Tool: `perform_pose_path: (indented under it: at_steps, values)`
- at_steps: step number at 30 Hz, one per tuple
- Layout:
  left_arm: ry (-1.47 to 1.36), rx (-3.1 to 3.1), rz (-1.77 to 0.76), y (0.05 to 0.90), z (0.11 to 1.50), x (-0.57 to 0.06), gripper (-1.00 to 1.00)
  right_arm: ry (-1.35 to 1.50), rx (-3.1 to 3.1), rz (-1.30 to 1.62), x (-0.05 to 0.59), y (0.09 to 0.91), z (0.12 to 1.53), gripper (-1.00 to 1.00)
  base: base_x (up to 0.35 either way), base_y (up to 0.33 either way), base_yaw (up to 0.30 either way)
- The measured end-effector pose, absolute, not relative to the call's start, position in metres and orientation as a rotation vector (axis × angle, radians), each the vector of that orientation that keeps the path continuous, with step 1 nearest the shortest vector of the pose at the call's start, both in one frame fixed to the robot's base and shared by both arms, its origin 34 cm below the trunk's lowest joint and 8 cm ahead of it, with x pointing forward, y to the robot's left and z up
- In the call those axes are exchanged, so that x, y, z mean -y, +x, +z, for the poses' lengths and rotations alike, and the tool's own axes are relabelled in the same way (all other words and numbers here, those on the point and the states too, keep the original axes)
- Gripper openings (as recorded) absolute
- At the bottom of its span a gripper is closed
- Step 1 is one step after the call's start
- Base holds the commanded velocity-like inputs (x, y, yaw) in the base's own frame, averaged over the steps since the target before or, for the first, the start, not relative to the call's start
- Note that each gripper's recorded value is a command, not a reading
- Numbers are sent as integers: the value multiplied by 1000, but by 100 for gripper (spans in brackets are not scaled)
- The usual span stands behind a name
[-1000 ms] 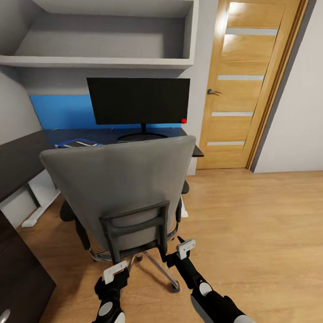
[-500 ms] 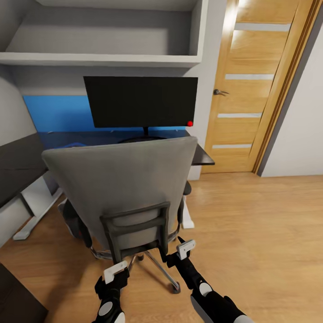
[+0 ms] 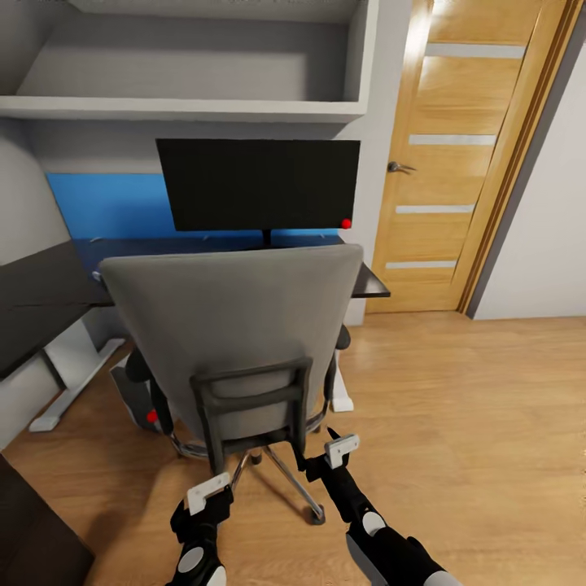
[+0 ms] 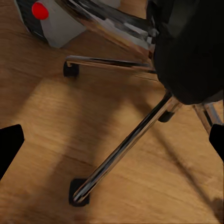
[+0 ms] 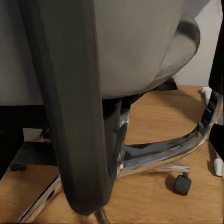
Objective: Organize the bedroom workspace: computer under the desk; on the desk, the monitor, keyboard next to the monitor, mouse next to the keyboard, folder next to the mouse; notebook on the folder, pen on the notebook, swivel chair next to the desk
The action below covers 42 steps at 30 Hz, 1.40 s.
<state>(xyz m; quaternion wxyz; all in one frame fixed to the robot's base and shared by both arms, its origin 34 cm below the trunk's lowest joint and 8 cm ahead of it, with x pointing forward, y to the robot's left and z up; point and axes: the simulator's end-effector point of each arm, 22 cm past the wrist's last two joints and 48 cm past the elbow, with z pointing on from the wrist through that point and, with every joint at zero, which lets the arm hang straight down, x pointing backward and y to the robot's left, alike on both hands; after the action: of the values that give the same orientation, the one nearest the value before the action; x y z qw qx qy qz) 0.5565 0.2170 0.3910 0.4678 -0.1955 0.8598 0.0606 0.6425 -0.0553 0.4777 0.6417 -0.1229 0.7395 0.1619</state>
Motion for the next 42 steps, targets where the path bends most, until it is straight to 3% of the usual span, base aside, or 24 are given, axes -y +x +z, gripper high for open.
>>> perform_pose_path:
  at_steps: [26,33,42]
  values:
    - [-478,-2128,166,551,382,-222,100,-278,-1710,358,59,639,468,100,-327,0,0]
    - [-445,-2249,274,509,332,-241,100,-273,-1781,321,77,630,439,100,-65,0,0]
    - [-458,-2278,408,460,310,-278,100,-75,-1989,190,155,589,376,100,-3,0,0]
